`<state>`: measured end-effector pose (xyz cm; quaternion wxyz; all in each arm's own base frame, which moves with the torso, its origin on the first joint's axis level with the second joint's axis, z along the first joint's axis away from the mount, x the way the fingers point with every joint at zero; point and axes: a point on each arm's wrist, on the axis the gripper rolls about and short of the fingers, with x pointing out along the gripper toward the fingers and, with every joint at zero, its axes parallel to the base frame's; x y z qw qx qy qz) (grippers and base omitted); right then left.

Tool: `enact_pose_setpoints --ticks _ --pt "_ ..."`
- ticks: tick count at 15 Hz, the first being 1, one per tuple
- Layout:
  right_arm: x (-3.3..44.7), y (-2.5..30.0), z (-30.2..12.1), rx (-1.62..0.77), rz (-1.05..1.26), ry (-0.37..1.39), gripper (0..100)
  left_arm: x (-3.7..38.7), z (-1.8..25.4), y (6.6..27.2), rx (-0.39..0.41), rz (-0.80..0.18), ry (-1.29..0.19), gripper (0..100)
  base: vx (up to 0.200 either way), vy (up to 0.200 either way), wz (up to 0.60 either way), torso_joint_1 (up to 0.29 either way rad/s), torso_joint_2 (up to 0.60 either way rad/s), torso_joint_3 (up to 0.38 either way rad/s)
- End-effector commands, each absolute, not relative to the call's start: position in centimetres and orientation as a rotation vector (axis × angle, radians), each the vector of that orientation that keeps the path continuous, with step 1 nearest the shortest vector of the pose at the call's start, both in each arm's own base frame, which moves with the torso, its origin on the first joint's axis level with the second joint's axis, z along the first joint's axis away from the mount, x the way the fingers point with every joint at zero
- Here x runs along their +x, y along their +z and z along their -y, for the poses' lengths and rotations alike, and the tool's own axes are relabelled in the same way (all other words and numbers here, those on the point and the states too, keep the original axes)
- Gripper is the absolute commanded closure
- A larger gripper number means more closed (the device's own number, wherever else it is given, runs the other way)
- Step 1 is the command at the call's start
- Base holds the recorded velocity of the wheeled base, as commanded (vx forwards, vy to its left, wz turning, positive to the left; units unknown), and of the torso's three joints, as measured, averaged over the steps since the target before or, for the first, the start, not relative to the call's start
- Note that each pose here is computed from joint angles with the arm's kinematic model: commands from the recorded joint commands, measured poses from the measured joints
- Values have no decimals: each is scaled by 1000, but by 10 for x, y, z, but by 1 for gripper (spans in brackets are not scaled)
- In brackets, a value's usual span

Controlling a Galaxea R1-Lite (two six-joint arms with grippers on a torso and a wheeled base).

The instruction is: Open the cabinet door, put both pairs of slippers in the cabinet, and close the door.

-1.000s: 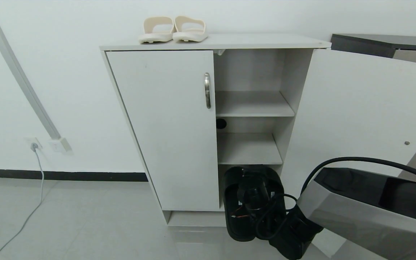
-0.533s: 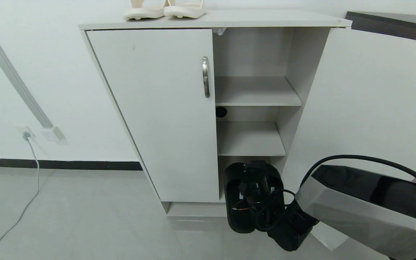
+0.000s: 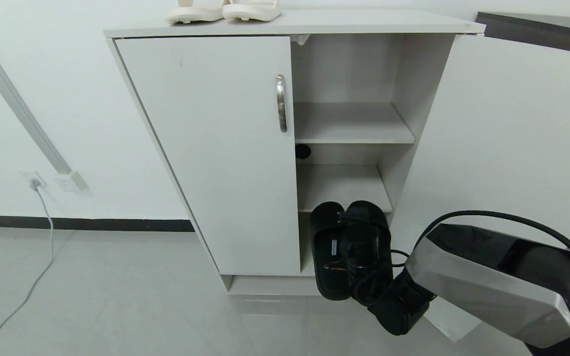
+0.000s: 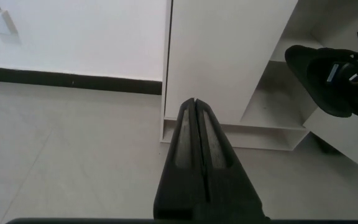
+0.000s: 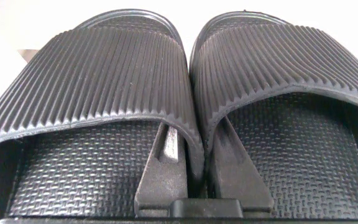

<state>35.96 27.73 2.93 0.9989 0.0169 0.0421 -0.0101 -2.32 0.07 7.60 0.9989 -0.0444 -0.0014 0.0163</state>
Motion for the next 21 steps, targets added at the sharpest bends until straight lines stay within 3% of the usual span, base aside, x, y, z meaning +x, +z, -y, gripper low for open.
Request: enact_pose_setpoints --ticks 1,4,13,21 --pt "362 27 -275 32 -86 -27 100 -23 -1 76 -89 1 32 100 0 0 0 0 0 0" --pt "368 29 -268 33 -81 -47 100 -23 -1 76 -87 1 32 100 0 0 0 0 0 0" --pt "373 32 -267 24 -70 -50 100 -23 -1 76 -89 1 32 100 200 0 0 2 2 2" --pt "376 21 -272 22 -80 -8 100 -23 -1 76 -92 2 37 100 0 0 0 0 0 0"
